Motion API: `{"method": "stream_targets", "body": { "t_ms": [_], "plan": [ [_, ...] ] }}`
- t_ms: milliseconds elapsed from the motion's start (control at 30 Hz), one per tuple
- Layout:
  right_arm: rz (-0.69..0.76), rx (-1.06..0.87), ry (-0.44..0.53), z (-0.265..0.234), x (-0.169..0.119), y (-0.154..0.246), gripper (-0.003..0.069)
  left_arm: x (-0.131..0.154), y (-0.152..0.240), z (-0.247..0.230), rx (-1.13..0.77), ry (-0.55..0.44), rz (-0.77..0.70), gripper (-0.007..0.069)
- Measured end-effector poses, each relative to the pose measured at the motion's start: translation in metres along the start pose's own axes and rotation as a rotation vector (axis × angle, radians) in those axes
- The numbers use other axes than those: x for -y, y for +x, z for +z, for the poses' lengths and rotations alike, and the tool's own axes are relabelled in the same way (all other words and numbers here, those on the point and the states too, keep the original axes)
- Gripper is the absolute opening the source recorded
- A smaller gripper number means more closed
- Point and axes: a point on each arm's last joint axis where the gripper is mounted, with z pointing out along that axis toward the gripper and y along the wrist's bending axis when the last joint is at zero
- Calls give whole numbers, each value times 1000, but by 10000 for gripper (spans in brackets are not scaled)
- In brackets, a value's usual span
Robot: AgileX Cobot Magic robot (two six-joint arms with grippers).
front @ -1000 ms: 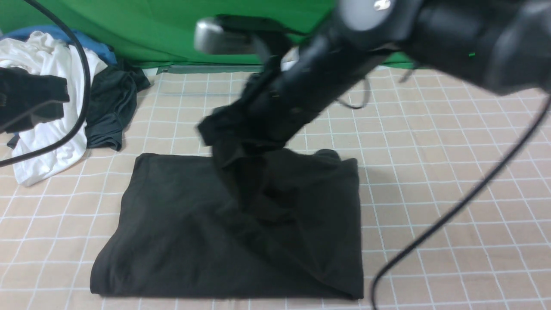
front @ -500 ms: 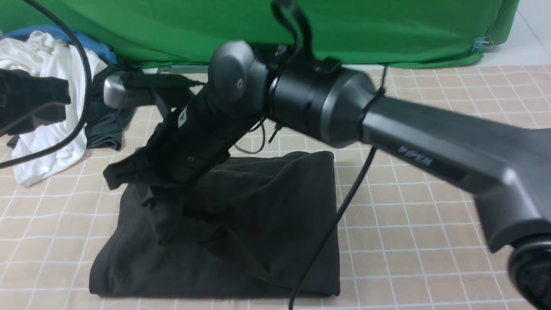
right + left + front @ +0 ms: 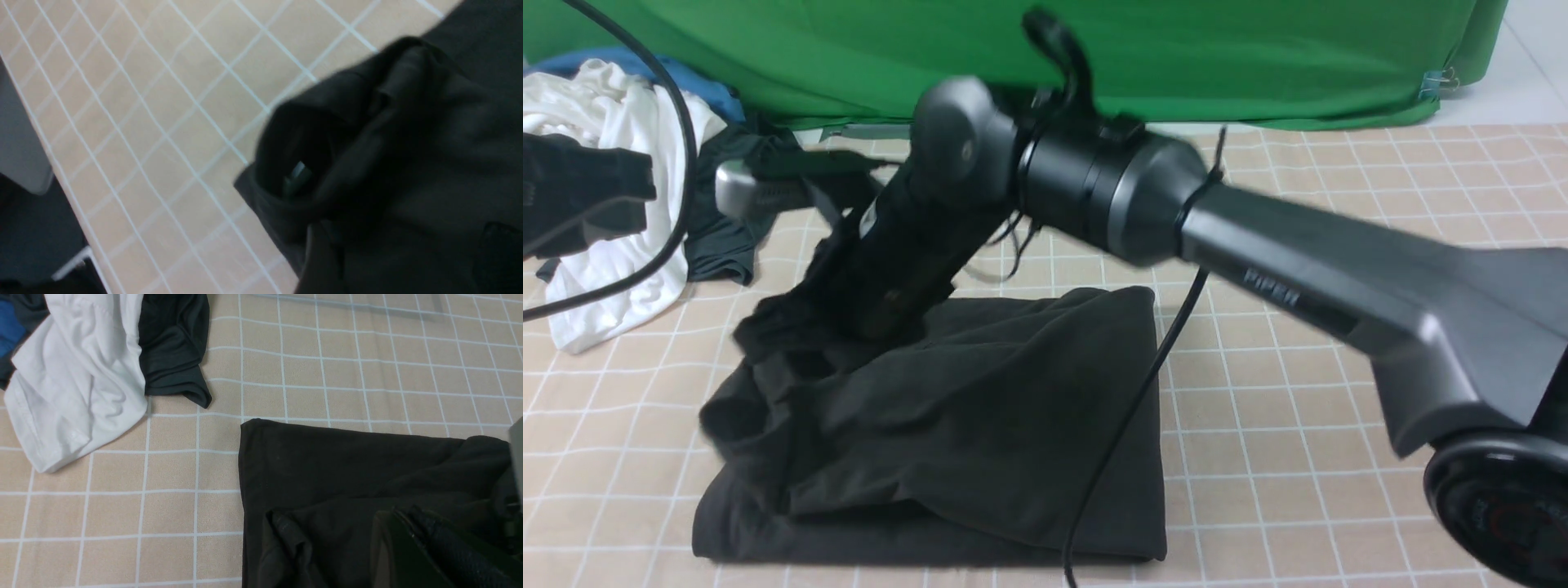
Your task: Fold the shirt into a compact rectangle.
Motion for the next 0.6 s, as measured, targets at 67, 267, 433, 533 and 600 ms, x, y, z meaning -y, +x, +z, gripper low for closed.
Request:
{"method": "stream_targets", "body": {
  "t_ms": [67,267,433,533,600],
  "plan": [
    [-46,-31,69,-18,10,-4,428,0,0,1,-6,0,-1,19],
    [-32,55,280,-91,49,-17,64,1,4,24,-118,63,-30,19],
    [16,87,323,-133,63,-9,38,1,8,53,-233,142,-40,19],
    [64,23,342,-144,73,15,38,1,17,78,-320,184,-66,19],
    [88,-43,342,-136,77,32,38,2,30,91,-368,190,-69,19]
  ]
}}
